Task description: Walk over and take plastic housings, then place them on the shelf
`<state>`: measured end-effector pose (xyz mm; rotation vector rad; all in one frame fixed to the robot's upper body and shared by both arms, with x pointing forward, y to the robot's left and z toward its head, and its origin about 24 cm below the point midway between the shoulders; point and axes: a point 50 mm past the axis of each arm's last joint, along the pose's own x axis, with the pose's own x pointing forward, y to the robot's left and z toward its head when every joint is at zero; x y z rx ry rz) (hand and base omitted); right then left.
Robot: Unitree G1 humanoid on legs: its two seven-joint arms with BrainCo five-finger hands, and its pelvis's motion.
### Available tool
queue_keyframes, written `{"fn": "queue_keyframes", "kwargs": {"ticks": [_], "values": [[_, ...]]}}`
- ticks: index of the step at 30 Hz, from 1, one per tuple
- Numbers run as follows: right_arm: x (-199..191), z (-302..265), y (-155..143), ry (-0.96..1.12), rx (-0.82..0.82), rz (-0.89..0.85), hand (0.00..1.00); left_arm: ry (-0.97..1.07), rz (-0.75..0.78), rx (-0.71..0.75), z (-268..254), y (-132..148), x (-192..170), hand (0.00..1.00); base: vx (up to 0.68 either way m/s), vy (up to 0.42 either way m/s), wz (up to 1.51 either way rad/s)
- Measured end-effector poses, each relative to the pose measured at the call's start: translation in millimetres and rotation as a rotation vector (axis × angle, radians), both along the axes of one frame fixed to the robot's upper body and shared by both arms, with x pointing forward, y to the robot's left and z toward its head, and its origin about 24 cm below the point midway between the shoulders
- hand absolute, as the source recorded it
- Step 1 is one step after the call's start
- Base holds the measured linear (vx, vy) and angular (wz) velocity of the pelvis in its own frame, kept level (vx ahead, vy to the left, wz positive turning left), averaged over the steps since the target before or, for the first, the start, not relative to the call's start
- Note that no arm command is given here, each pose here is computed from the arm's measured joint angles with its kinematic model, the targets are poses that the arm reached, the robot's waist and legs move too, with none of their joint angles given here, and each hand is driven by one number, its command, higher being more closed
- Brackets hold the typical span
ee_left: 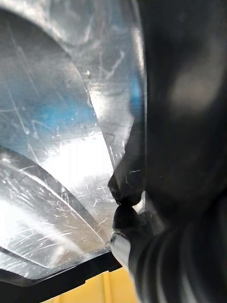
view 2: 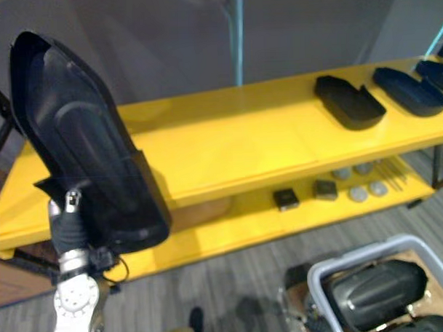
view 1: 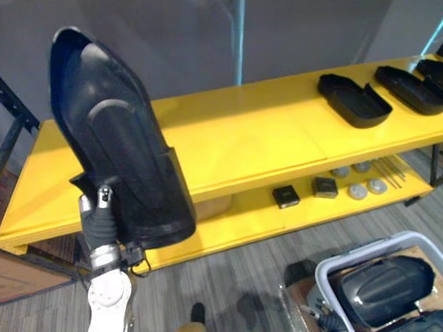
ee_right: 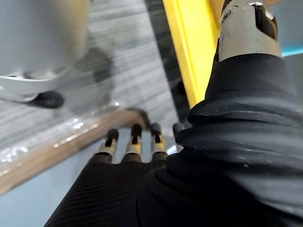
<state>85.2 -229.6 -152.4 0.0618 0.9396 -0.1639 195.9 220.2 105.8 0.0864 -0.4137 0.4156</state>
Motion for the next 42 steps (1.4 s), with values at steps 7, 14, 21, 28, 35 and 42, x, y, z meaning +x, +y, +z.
{"fn": "queue_keyframes", "kwargs": {"ticks": [7,14,21,28,35,42], "values": [[4.0,1.1,0.3,-0.022,-0.017,-0.068,0.0,-0.022,-0.049,0.029,5.3,5.2,-1.4,1.0,0.09,0.02,0.04],[11.9,1.8,16.2,-0.061,-0.001,-0.023,0.0,-0.106,-0.093,0.093,26.3,0.3,15.8,1.0,0.02,0.064,-0.13],[19.5,5.3,12.2,-0.083,-0.014,0.064,0.0,-0.098,-0.001,0.026,20.8,10.6,16.1,1.0,0.06,-0.102,-0.2],[25.0,10.2,-2.6,-0.09,0.002,0.098,0.0,-0.082,-0.074,0.068,20.5,-4.5,22.0,1.0,0.11,-0.015,0.01],[32.9,12.2,14.8,-0.132,0.002,0.248,0.0,-0.052,-0.069,0.118,18.3,1.7,23.9,1.0,-0.04,0.038,-0.01],[52.1,29.8,55.7,-0.304,-0.029,0.525,0.0,-0.118,-0.06,0.103,30.8,-0.6,31.6,1.0,-0.02,0.004,-0.02]]}}
